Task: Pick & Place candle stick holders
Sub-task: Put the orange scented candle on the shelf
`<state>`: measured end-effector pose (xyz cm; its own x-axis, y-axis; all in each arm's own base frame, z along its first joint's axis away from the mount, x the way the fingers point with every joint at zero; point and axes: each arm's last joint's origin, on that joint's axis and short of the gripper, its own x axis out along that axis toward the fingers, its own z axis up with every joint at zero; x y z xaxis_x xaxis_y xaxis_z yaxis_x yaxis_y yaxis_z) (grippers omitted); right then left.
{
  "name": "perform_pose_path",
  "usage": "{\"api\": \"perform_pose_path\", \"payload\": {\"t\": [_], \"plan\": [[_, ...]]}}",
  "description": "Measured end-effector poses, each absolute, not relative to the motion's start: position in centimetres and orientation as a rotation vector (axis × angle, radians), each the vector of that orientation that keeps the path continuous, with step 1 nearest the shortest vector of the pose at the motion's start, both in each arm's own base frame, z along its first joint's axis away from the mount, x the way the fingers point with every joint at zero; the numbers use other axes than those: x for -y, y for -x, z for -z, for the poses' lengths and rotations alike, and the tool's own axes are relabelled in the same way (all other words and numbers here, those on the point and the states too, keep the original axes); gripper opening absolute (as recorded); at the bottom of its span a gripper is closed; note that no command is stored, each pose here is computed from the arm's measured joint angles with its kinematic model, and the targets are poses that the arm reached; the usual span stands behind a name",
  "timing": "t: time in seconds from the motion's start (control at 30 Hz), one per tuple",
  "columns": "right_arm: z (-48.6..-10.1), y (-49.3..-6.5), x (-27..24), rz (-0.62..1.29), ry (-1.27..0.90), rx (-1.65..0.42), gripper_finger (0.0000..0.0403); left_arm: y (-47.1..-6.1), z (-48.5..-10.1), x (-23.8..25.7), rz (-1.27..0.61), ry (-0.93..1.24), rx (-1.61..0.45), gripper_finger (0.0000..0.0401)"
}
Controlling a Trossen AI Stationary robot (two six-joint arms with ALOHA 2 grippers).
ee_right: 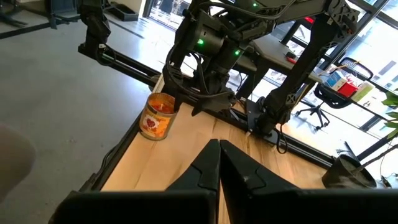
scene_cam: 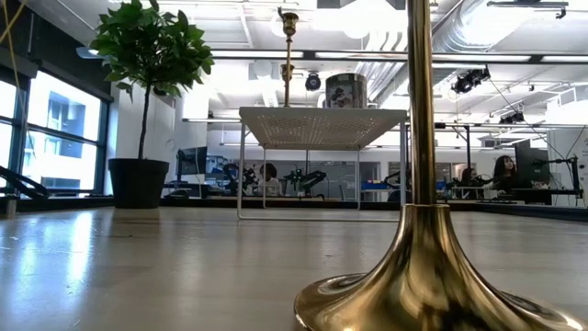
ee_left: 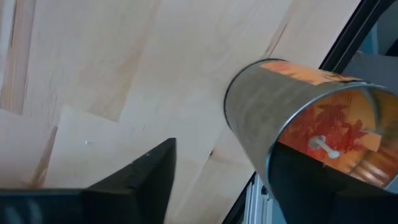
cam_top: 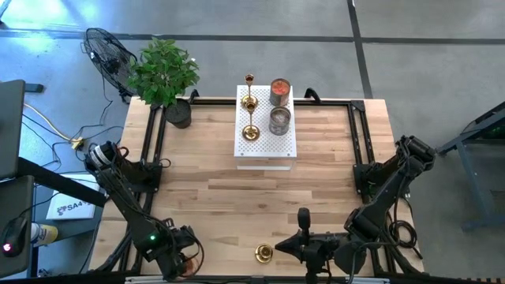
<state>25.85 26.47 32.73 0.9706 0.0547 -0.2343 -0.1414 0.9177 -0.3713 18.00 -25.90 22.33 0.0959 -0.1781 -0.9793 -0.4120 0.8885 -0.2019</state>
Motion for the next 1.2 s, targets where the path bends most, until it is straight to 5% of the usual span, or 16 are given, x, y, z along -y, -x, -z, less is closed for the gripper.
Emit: {"api": "perform_pose_path", "payload": {"t": [0.37, 0.6, 0.8, 1.2], "plan": [[-32.7, -25.9, -26.5, -0.124, 0.393, -0.223, 0.0001, -18.0, -22.3, 25.9, -0.164, 0.46, -1.476, 0.0016], [-32.6, -25.7, -27.2, -0.388, 0.373, -0.231, 0.0006, -18.3, -22.4, 25.8, -0.149, 0.483, -1.512, 0.0013], [-32.5, -25.8, -27.1, -0.361, 0.393, -0.232, 0.0026, -19.3, -22.6, 24.9, -0.105, 0.473, -1.514, 0.0009], [-32.0, -25.7, -26.8, -0.297, 0.391, -0.287, 0.0148, -22.0, -24.7, 22.9, -0.01, 0.443, -1.513, 0.0002]]}}
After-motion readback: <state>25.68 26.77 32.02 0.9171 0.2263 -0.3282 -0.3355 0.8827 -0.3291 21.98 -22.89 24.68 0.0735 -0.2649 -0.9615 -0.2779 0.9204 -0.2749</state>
